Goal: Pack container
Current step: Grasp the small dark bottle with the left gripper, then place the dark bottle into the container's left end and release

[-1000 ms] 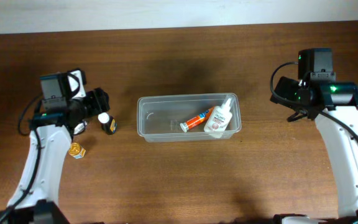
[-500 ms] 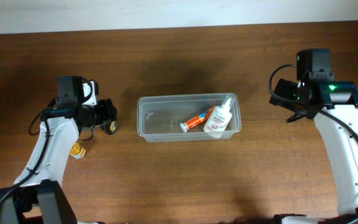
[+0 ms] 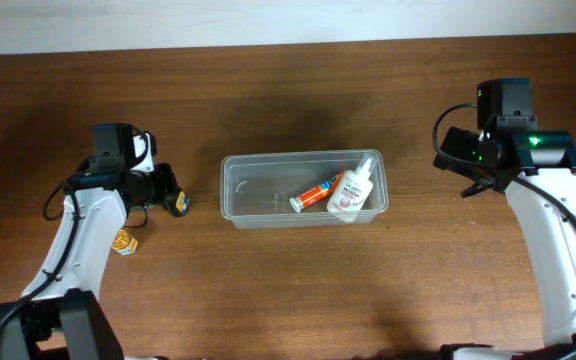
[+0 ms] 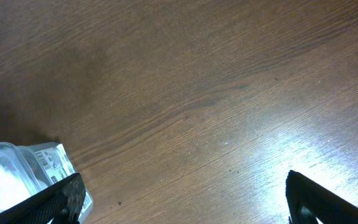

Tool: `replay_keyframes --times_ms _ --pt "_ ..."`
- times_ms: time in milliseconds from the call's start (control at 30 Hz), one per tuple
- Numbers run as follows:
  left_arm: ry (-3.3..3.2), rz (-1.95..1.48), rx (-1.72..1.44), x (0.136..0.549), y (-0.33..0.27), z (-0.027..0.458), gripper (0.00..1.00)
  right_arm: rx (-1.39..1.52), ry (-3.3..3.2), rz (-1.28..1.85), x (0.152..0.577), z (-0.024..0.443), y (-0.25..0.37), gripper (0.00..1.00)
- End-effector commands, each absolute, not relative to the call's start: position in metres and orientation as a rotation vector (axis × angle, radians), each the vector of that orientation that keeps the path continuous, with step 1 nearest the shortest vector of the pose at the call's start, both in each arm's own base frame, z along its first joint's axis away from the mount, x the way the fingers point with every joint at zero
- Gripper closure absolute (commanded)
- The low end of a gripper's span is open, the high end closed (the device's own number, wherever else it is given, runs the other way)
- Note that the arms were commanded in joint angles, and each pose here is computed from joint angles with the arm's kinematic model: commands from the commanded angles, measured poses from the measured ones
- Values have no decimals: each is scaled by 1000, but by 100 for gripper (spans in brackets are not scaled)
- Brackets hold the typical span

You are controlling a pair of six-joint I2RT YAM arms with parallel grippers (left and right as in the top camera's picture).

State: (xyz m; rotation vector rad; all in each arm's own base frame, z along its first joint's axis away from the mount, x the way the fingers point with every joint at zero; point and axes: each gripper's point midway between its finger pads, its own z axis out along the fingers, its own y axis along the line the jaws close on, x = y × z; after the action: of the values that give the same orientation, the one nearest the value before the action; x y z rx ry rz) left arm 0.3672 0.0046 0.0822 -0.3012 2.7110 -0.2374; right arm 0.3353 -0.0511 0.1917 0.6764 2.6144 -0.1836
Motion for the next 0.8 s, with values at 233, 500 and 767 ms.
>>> replay_keyframes --times_ms 233,500,767 --pt "2556 -219 -239 408 2 137 84 694 2604 -172 338 194 -52 5" --pt "2401 -285 3 435 -72 222 91 694 2608 -172 337 194 -51 5" --pt "2396 -365 227 416 -152 225 91 685 2611 -176 337 194 -52 5"
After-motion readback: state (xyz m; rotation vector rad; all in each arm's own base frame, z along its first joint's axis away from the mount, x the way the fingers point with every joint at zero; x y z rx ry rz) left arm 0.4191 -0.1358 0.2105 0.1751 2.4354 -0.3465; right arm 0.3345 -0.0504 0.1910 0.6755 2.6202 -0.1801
